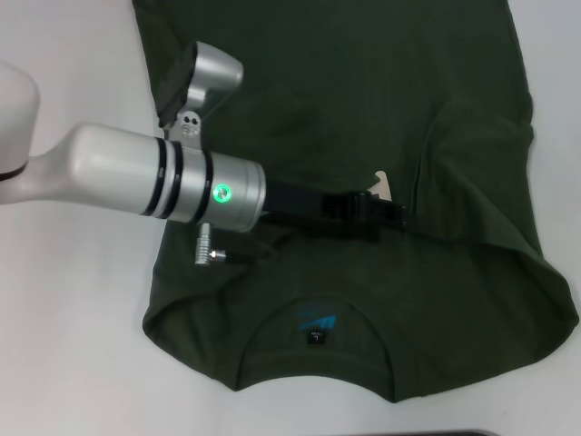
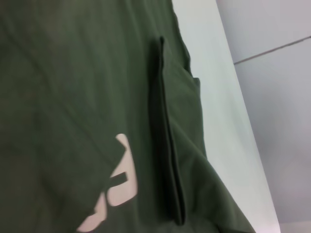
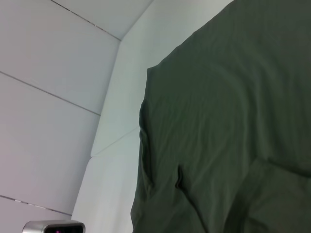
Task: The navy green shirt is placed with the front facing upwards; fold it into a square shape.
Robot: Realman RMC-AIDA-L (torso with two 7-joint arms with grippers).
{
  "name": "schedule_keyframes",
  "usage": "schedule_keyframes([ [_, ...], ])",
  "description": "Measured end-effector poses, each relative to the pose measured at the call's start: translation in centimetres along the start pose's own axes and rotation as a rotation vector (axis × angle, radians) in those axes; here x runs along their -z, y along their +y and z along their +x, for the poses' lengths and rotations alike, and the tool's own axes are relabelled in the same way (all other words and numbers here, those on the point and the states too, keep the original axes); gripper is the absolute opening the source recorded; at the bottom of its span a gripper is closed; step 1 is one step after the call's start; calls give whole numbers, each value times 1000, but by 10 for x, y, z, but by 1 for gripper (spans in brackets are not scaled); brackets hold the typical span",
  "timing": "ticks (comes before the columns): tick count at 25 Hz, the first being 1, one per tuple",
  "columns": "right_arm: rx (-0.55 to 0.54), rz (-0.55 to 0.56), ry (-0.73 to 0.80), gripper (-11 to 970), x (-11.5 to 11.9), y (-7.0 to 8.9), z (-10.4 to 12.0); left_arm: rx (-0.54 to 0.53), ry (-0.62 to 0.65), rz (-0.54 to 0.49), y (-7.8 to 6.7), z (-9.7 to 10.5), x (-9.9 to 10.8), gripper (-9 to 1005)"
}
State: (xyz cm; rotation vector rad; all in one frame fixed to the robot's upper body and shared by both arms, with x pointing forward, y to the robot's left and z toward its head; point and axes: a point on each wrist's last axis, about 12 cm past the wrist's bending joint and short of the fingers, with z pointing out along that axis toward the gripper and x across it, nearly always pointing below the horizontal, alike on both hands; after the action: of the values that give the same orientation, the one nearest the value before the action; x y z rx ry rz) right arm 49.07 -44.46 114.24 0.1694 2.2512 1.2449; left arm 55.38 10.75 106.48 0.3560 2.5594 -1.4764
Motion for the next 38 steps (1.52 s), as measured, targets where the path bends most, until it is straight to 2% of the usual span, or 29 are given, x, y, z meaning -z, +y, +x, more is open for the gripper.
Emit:
schedule_keyframes([
  [6,-5,-5,-1,633,-2,0,1,-28,-2,-13,-10,-3,-17,636],
  [13,-4,-7,-5,633,-2,0,0,-53,-20,-79,-14,-9,-30,628],
  [19,-3,-10,-9,633,-1,1,-1,-67,-20,-116,-15,-10,-35,622],
  [38,-3,-15,-14,633,-2,1,-2,-112,-16,-138,-26,-12,-51,602],
])
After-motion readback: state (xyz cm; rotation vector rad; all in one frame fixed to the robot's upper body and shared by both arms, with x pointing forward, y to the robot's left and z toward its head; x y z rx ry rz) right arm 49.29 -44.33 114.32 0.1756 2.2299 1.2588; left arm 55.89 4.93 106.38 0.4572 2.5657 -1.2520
